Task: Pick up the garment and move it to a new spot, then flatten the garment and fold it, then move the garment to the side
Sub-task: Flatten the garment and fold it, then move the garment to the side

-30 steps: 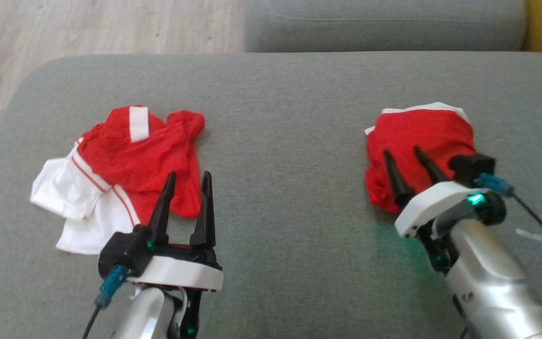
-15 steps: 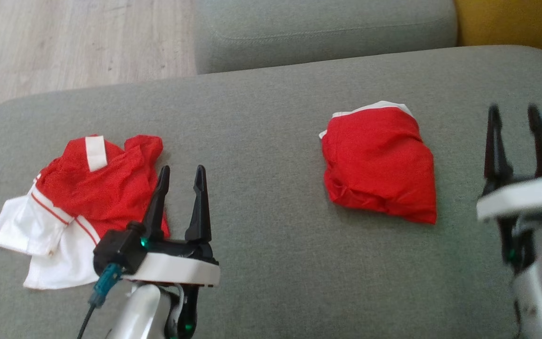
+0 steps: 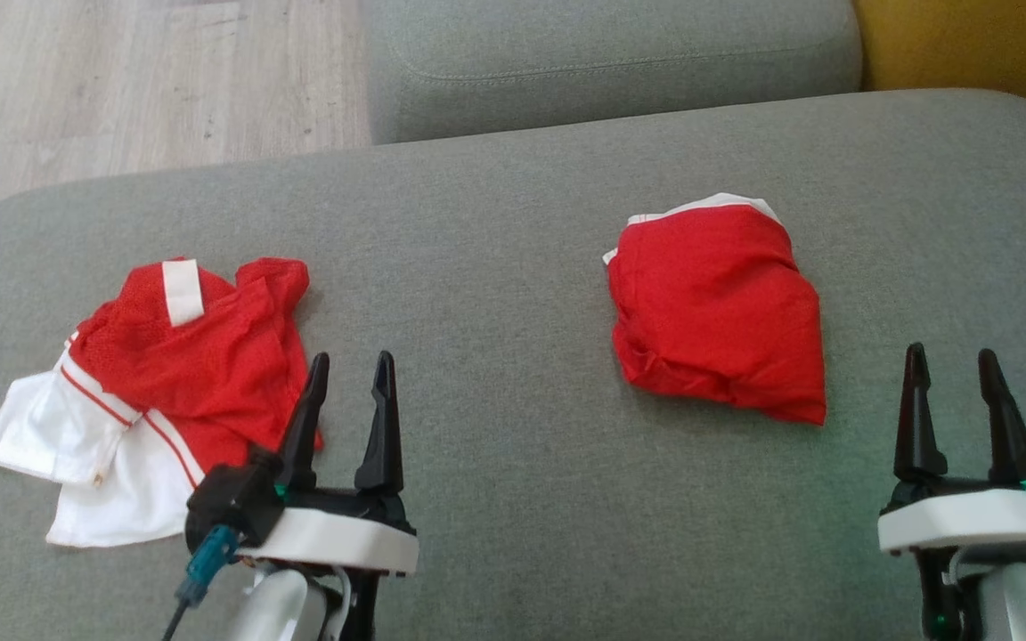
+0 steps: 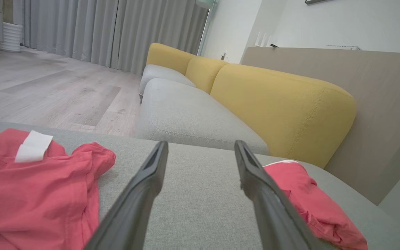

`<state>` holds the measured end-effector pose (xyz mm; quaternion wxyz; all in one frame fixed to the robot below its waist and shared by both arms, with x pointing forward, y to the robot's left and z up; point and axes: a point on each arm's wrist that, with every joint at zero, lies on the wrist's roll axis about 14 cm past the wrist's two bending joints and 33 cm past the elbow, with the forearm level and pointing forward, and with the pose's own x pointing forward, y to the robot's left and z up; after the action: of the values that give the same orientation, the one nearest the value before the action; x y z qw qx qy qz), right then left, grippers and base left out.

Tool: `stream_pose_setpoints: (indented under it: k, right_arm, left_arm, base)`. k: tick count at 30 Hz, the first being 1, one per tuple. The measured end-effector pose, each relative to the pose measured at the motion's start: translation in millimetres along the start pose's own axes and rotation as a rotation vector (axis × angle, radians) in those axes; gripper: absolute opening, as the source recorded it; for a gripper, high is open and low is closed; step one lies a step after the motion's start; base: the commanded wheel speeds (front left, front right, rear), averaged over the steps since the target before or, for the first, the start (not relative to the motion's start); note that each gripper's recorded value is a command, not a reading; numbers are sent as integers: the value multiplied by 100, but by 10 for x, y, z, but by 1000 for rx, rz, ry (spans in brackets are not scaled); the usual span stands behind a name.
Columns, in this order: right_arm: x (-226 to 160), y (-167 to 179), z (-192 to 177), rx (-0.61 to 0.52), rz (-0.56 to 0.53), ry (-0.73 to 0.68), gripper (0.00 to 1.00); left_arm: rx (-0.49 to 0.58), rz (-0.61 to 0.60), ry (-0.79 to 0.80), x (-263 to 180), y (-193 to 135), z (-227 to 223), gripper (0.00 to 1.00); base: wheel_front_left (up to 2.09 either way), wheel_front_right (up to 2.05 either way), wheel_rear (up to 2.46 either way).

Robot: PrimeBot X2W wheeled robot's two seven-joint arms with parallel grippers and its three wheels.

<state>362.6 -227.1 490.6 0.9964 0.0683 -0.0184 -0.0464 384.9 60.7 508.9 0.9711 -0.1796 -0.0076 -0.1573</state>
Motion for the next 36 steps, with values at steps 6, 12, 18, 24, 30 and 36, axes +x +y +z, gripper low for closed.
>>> stream_pose_setpoints:
  k: [6, 12, 18, 24, 30, 36]
  right_arm:
    - [30, 45, 0, 16, 11, -3, 100]
    - [168, 101, -84, 9, 25, 24, 100]
    - [488, 193, -332, 30, 37, 128, 100]
    - [743, 149, -808, 136, -23, 312, 100]
    - [825, 365, -1260, 149, 10, 482, 100]
    - [901, 462, -1351, 43, 69, 514, 0]
  left_arm:
    - [-3, 9, 11, -18, 41, -38, 100]
    - [-1, 26, 32, 8, 118, -117, 100]
    - [-7, 44, 62, 75, 221, -224, 100]
    - [-3, 62, 79, 150, 335, -291, 100]
    - [0, 91, 90, 181, 465, -335, 100]
    - [3, 101, 89, 206, 512, -333, 100]
  base:
    - [0, 0, 0]
    - [0, 0, 0]
    - [0, 0, 0]
    - [0, 0, 0]
    - [0, 0, 0]
    - [0, 0, 0]
